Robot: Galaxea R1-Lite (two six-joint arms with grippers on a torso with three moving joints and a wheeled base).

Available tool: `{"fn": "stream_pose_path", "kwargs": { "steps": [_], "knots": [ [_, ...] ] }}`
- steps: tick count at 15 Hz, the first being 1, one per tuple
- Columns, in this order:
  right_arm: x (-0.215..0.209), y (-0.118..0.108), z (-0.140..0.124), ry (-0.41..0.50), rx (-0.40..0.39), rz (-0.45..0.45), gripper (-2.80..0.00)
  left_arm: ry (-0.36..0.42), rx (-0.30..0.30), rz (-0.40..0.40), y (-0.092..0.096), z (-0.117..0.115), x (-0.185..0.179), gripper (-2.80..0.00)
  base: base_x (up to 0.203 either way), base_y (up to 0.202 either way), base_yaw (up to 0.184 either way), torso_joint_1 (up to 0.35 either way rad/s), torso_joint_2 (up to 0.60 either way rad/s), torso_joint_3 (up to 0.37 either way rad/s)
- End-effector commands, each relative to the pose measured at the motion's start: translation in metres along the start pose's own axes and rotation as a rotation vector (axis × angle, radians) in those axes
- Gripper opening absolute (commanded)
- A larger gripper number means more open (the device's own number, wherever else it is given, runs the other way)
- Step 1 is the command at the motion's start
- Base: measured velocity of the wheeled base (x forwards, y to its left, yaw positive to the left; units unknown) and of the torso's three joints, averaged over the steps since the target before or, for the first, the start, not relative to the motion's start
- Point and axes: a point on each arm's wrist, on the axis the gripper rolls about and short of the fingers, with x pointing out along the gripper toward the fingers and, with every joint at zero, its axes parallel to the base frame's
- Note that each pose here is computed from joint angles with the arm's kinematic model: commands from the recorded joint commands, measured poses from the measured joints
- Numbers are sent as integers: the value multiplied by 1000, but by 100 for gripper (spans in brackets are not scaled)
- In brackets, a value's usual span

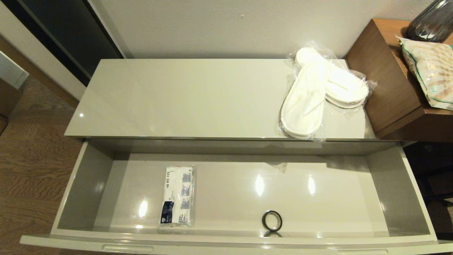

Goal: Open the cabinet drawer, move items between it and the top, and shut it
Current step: Pick up the disposable slippers on the table

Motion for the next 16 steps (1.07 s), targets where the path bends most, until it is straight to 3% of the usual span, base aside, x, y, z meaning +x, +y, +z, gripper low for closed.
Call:
{"fn": "stream_pose_path", "kwargs": {
  "steps": [1, 3, 6, 7, 9, 11, 14, 16],
  "knots": [
    [-2, 0, 7, -33, -6, 0, -280, 0, -1, 0, 0, 0, 0, -280, 0, 0, 0, 0, 0, 0],
    [-15, -2, 43, -115, -10, 20, -280, 0, -1, 0, 0, 0, 0, -280, 0, 0, 0, 0, 0, 0],
    [-46, -6, 131, -158, 18, 66, -280, 0, -1, 0, 0, 0, 0, -280, 0, 0, 0, 0, 0, 0],
    [-37, -7, 152, -84, 50, 77, -280, 0, -1, 0, 0, 0, 0, -280, 0, 0, 0, 0, 0, 0],
    [3, -9, 182, 156, 148, 96, -280, 0, -1, 0, 0, 0, 0, -280, 0, 0, 0, 0, 0, 0],
    [55, -8, 193, 388, 299, 146, -280, 0, -1, 0, 0, 0, 0, -280, 0, 0, 0, 0, 0, 0],
    [149, -1, 185, 662, 610, 287, -280, 0, -1, 0, 0, 0, 0, -280, 0, 0, 0, 0, 0, 0],
    [214, 8, 166, 740, 739, 343, -280, 0, -1, 0, 0, 0, 0, -280, 0, 0, 0, 0, 0, 0]
  ]
}}
